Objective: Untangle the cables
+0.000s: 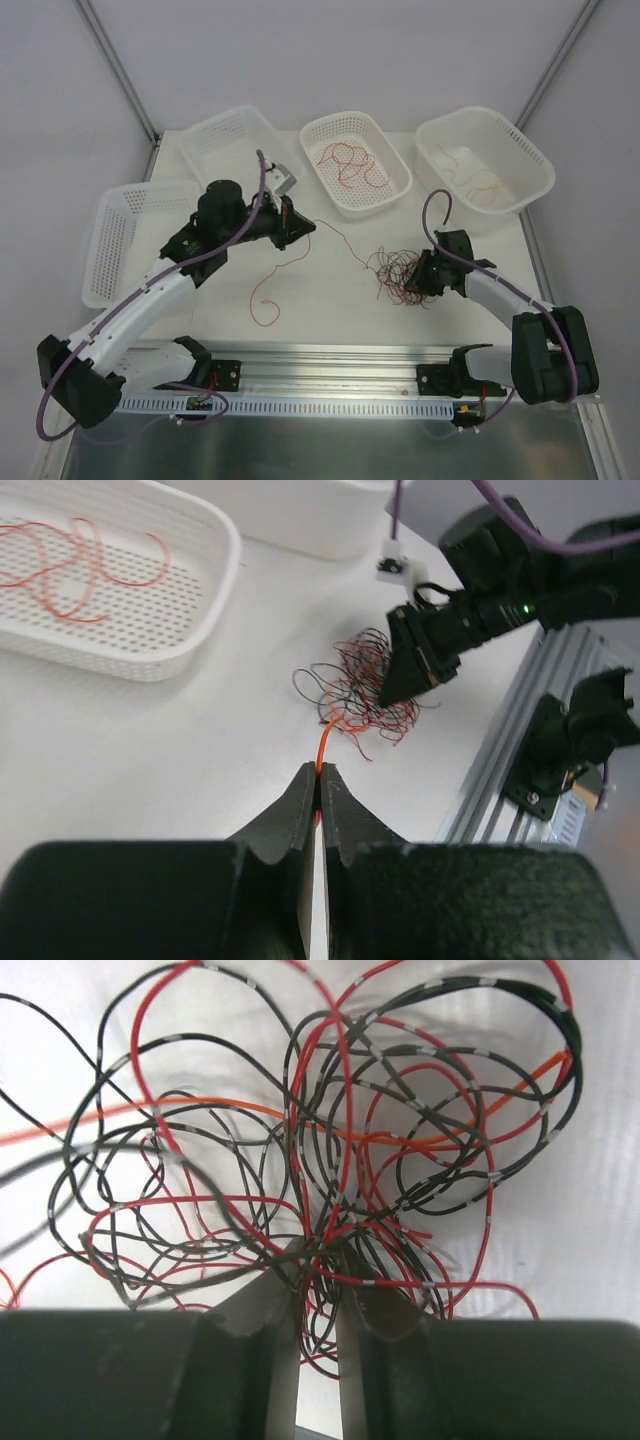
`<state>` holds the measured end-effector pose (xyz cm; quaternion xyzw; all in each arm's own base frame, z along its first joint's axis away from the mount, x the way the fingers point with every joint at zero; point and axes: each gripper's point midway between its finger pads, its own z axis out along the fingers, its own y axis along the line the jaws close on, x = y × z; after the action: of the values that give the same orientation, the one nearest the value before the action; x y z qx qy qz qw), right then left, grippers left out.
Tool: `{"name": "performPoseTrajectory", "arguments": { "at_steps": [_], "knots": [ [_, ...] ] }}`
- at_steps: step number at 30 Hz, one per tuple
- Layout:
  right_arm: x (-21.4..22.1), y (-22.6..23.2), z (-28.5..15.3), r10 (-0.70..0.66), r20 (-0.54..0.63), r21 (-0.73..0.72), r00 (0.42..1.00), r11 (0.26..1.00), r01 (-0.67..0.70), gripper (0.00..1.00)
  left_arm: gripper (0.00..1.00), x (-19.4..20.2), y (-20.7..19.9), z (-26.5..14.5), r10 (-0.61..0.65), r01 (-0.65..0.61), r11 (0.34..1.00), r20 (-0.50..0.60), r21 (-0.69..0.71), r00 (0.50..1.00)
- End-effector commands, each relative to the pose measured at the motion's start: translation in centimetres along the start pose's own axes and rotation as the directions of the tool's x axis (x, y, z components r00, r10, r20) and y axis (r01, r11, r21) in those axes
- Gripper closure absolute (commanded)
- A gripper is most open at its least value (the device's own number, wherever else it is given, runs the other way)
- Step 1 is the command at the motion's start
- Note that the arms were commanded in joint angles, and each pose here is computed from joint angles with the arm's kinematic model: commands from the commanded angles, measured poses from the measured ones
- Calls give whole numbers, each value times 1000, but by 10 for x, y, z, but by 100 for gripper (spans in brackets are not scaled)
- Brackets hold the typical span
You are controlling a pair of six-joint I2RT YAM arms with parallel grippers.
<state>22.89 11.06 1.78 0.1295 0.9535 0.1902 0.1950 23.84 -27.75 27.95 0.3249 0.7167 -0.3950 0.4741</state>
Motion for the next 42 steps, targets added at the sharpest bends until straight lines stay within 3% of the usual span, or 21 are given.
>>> {"name": "performPoseTrajectory", "arguments": {
  "at_steps": [1, 7, 11, 16, 17, 18, 19, 26, 29, 35, 42],
  "knots": [
    [0, -12, -4, 51, 11, 4, 999, 999, -51, 81, 100, -16, 21, -42, -121, 135, 975, 89, -178, 989],
    [-4, -24, -9, 92, 21, 22, 996, 995, -92, 83, 100, -44, 44, -114, -91, 165, 876, 181, -453, 979],
    [-4, -29, -12, 103, 27, 39, 994, 994, -104, 82, 100, -51, 70, -160, -75, 196, 720, 206, -666, 976],
    [-7, -33, -15, 98, 42, 58, 994, 993, -101, 80, 100, -69, 63, -173, -53, 199, 712, 231, -674, 972],
    [-7, -35, -16, 96, 42, 72, 994, 992, -99, 80, 100, -65, 68, -179, -59, 196, 680, 214, -706, 975],
    [-6, -35, -17, 93, 42, 72, 995, 993, -96, 80, 100, -67, 77, -195, -36, 200, 607, 224, -769, 974],
    [-7, -35, -18, 96, 47, 71, 994, 993, -99, 80, 100, -77, 75, -204, -16, 202, 596, 240, -777, 971],
    [-12, -28, -27, 42, 66, 48, 997, 998, -45, 66, 100, -82, 51, -164, -70, 173, 765, 187, -621, 980],
    [-19, -18, -39, -15, 101, 42, 995, 999, 11, 54, 100, -76, 44, -137, -129, 188, 826, 147, -531, 981],
    [-36, 20, -79, -216, 210, 30, 954, 976, 214, 30, 100, -79, 38, -94, -225, 263, 883, 140, -388, 964],
    [-43, 92, -133, -368, 401, -153, 839, 876, 458, 17, 100, -84, 36, -63, -288, 317, 884, 133, -344, 948]
  ]
}}
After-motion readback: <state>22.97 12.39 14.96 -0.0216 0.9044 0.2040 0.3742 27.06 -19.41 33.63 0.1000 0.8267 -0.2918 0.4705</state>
